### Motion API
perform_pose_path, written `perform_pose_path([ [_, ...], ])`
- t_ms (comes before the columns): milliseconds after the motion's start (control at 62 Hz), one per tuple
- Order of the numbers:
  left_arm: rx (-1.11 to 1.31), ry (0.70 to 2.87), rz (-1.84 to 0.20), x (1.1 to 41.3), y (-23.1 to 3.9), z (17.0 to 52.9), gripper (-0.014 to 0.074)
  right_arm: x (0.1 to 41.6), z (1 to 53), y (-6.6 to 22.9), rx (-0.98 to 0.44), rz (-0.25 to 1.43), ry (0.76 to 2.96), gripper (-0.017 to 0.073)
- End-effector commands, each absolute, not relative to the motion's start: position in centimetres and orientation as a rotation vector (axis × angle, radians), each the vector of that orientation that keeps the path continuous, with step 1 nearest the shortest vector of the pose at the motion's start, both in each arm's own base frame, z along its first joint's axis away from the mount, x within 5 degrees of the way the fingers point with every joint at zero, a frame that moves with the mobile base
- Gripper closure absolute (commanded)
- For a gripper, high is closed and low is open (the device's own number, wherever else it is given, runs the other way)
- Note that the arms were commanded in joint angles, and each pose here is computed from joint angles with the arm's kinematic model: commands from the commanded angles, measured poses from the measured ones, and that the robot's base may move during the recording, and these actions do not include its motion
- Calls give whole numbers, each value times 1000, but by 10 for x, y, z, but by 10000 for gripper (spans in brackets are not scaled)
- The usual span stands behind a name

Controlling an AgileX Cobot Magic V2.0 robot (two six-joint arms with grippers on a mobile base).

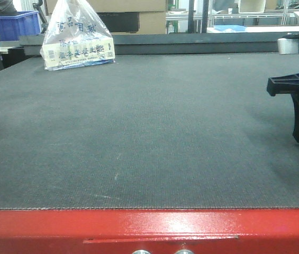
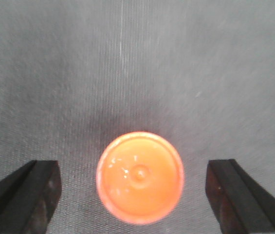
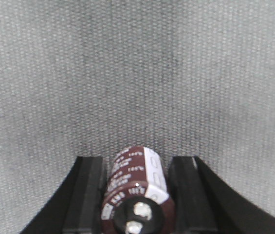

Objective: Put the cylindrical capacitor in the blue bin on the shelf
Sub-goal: 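Open the left gripper around the orange cylinder and close on it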

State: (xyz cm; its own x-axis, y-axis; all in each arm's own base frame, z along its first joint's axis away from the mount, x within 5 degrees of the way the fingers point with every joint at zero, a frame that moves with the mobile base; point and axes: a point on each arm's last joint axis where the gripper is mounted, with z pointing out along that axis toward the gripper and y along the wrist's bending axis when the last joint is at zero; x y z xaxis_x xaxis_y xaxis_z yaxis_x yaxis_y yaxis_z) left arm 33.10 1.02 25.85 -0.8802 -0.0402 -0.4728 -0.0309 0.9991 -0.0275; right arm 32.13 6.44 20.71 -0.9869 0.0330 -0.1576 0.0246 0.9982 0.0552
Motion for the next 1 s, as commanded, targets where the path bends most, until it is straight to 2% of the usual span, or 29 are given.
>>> perform_pose_path([
  [0,4,2673,3,337,5,253,93,324,209,64,25,69,2951,727],
  [258,-11,2766,-4,345,5,225,98,324,209,64,25,69,2951,727],
  [403,-48,2743,-11,348,5,224,132,323,209,64,25,68,2955,727],
  [662,-51,2726,-15,349,5,225,384,323,209,64,25,68,2955,727],
  [855,-51,2735,-15,348,5,225,709,323,209,64,25,68,2955,727],
  [985,-58,2716,-25,345,4,233,705,323,209,64,25,67,2958,727],
])
